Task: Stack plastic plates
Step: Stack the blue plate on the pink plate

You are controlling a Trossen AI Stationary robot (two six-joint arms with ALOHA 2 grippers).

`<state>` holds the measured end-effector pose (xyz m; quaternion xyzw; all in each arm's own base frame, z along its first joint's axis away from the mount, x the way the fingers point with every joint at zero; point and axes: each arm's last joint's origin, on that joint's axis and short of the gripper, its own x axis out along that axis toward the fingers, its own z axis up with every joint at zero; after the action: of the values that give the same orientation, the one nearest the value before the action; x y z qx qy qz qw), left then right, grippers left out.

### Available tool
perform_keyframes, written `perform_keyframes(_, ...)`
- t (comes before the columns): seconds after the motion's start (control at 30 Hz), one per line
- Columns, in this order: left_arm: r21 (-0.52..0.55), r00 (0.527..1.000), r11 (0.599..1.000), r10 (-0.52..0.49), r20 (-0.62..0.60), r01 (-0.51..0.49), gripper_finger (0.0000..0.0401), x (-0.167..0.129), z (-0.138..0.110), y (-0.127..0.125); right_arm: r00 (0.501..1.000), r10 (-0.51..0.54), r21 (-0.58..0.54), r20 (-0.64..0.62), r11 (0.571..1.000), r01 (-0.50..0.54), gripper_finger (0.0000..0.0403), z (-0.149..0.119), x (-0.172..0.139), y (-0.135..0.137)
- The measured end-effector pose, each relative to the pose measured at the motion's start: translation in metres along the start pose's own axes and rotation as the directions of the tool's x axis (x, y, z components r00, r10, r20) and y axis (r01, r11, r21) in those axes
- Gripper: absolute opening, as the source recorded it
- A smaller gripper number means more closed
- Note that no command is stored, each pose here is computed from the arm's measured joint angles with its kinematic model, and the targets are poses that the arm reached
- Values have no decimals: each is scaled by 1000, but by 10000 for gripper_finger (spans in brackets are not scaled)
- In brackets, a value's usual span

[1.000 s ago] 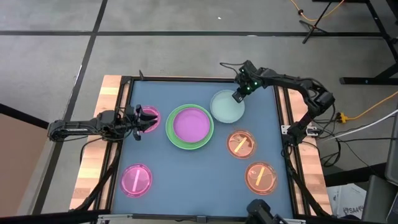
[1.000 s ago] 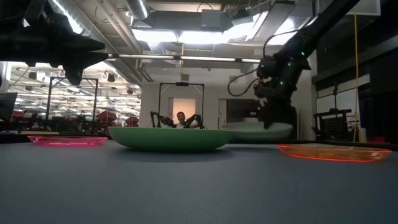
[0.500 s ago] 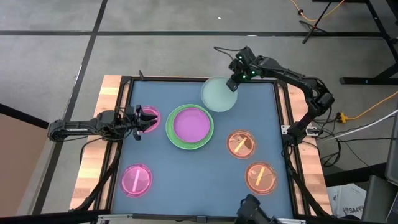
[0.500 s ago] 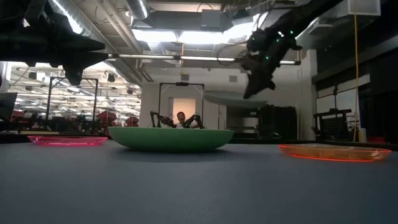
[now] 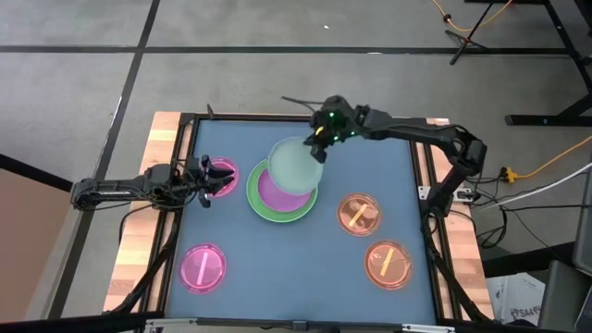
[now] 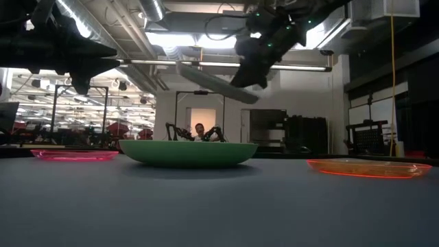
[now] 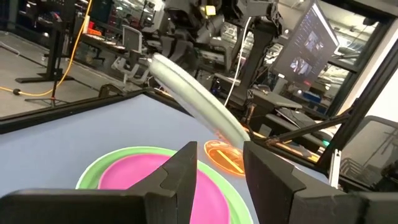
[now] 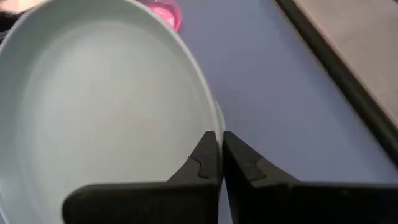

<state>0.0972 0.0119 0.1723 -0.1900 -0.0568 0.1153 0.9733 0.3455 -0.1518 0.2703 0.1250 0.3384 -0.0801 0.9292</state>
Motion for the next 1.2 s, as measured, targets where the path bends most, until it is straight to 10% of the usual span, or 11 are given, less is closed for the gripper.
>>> perform_keyframes(0.5, 3, 1000, 1000, 5, -16, -5, 124, 0, -2, 1, 993, 32, 41, -114, 999, -28, 0, -29, 72, 6)
perform_keyframes(1.2, 5, 1000, 1000, 9, -27, -9, 124, 0, -3, 1, 983, 32, 60, -183, 998, -21, 10, -47, 97, 0)
